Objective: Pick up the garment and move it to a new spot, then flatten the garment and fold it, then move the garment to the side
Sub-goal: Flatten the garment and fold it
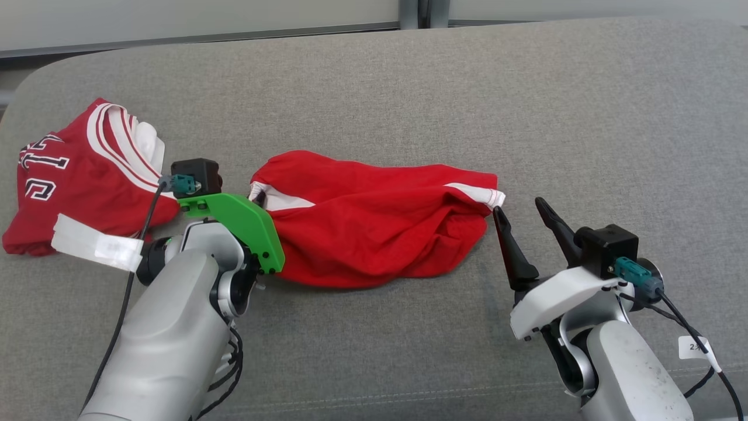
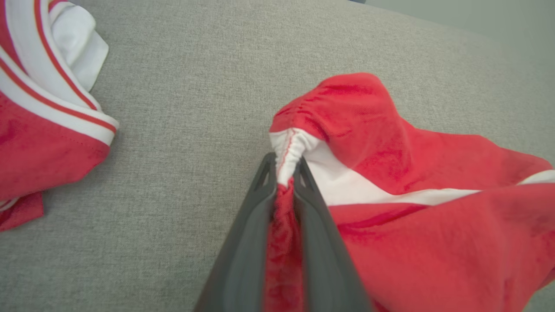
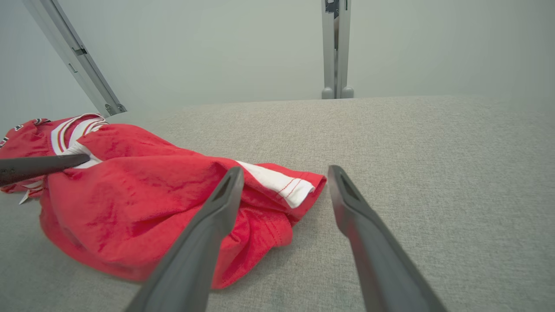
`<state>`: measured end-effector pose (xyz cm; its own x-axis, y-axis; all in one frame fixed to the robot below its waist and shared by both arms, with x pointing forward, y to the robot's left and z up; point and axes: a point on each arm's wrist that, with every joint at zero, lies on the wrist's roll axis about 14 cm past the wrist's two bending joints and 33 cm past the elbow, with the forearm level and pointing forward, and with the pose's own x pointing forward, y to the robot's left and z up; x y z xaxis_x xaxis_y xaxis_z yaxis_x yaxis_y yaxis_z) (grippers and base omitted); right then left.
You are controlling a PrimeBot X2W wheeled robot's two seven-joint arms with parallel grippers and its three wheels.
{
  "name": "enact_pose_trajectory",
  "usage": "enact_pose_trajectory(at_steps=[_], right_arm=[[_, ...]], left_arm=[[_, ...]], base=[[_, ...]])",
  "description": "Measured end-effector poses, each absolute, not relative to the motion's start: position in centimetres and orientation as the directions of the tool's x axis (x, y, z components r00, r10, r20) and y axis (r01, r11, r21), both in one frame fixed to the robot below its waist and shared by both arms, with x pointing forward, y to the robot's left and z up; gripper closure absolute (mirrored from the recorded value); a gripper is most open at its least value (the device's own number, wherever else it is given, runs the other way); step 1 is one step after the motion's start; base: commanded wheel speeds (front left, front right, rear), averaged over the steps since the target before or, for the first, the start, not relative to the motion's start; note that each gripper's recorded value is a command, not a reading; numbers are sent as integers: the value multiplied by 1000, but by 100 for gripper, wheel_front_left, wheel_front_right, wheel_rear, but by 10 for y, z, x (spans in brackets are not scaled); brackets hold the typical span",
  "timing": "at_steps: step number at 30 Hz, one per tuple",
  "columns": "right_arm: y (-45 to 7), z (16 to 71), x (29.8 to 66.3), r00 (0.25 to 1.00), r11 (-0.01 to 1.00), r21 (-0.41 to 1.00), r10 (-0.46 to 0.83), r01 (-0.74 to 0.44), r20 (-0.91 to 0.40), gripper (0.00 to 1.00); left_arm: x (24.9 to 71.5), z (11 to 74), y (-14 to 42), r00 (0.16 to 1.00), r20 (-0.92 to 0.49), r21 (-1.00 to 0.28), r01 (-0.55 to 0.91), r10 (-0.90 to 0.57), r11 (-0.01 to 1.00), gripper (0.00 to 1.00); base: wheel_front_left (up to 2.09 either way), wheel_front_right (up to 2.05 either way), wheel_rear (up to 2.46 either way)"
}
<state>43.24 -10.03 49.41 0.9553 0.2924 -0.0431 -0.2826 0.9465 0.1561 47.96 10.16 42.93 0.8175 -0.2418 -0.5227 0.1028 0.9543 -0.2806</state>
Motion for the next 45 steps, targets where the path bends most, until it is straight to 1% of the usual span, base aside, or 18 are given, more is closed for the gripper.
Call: enact_pose_trajectory(at_steps=[3,4,5,14,18,21,24,29,33,38,42,45], right_arm=[[-97,495,433,952,944,156,302,-292,-43,0],[-96,496,433,952,943,156,304,-294,-42,0],[-96,497,433,952,943,155,305,-296,-40,0],[-99,498,431,954,945,154,296,-287,-38,0],[-101,499,429,956,947,154,290,-282,-37,0],[-102,501,428,958,948,155,285,-277,-35,0],[-102,501,427,958,949,154,285,-276,-39,0],[-101,502,426,956,948,148,290,-280,-46,0],[-98,502,426,953,946,156,297,-285,-59,0],[-99,496,426,952,947,164,293,-276,-93,0],[-97,495,426,949,945,178,297,-276,-106,0],[-98,490,427,945,946,180,295,-268,-141,0]], left_arm=[[474,425,105,817,-526,-287,92,-237,954,100],[472,423,106,816,-528,-287,88,-234,954,68],[470,421,106,814,-533,-287,83,-231,954,0],[455,403,117,794,-577,-271,38,-194,962,0],[458,410,128,821,-547,-262,18,-164,965,0],[463,424,138,868,-481,-261,-3,-128,965,0],[471,447,151,926,-368,-239,-13,-78,971,0],[461,464,161,966,-257,-274,-32,-41,961,0],[448,475,171,982,-188,-285,-39,-16,958,0],[429,485,194,990,-130,-310,-94,56,946,0],[409,493,203,991,-94,-368,-124,95,922,0],[394,500,205,992,-65,-403,-124,106,907,0]], base=[[0,0,0],[0,0,0],[0,0,0],[0,0,0],[0,0,0],[0,0,0],[0,0,0],[0,0,0],[0,0,0],[0,0,0],[0,0,0],[0,0,0]])
